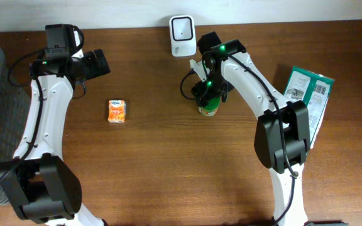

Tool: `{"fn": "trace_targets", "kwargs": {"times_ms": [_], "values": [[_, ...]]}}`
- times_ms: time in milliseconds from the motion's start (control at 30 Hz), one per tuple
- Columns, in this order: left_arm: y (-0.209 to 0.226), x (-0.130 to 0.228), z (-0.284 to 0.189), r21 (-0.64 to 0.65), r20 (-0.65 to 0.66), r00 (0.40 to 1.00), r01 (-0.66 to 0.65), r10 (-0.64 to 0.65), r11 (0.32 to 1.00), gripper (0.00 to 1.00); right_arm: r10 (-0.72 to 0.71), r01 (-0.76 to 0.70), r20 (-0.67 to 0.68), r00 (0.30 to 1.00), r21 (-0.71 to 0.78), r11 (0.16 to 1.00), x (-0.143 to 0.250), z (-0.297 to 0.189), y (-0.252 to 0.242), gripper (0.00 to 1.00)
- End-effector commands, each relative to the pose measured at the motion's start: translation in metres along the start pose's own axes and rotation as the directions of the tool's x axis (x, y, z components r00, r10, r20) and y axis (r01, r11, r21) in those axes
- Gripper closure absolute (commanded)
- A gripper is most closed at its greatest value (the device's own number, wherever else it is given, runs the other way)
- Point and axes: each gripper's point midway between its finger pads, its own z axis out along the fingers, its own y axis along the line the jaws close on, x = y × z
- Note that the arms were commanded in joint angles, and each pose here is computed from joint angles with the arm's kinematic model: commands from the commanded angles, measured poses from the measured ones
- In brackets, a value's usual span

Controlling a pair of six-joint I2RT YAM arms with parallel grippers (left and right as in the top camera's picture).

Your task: Scan the item barcode

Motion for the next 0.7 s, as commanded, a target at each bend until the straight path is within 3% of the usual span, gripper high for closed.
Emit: {"fn": "trace_targets", "kwargs": {"times_ms": [0, 200, 333, 533, 667], "values": [[0.003, -0.002, -0.002, -0.010, 0.007, 1.000, -0.007, 0.007, 1.000, 0.00, 0.019, -0.019, -0.038, 0.999, -0.002, 1.000, 0.009, 0.010, -0.002, 0.21], [0.003, -0.001, -0.002, -0.011, 0.006, 1.000, -0.007, 0.007, 1.000, 0.01, 0.023, -0.023, -0.040, 0.999, -0.003, 1.000, 0.009, 0.010, -0.001, 0.21], [0.003, -0.001, -0.002, -0.011, 0.006, 1.000, -0.007, 0.007, 1.000, 0.01, 0.044, -0.044, -0.040, 0.998, -0.003, 0.999, 0.009, 0.010, -0.001, 0.34], [0.003, -0.001, -0.003, -0.011, 0.006, 1.000, -0.007, 0.007, 1.000, 0.01, 0.108, -0.109, -0.040, 0.993, -0.007, 0.994, 0.008, 0.002, 0.001, 0.37], [0.003, -0.001, -0.002, -0.011, 0.006, 1.000, -0.007, 0.007, 1.000, 0.01, 0.107, -0.104, 0.013, 0.994, -0.136, 0.985, -0.008, -0.032, 0.023, 0.40]]}}
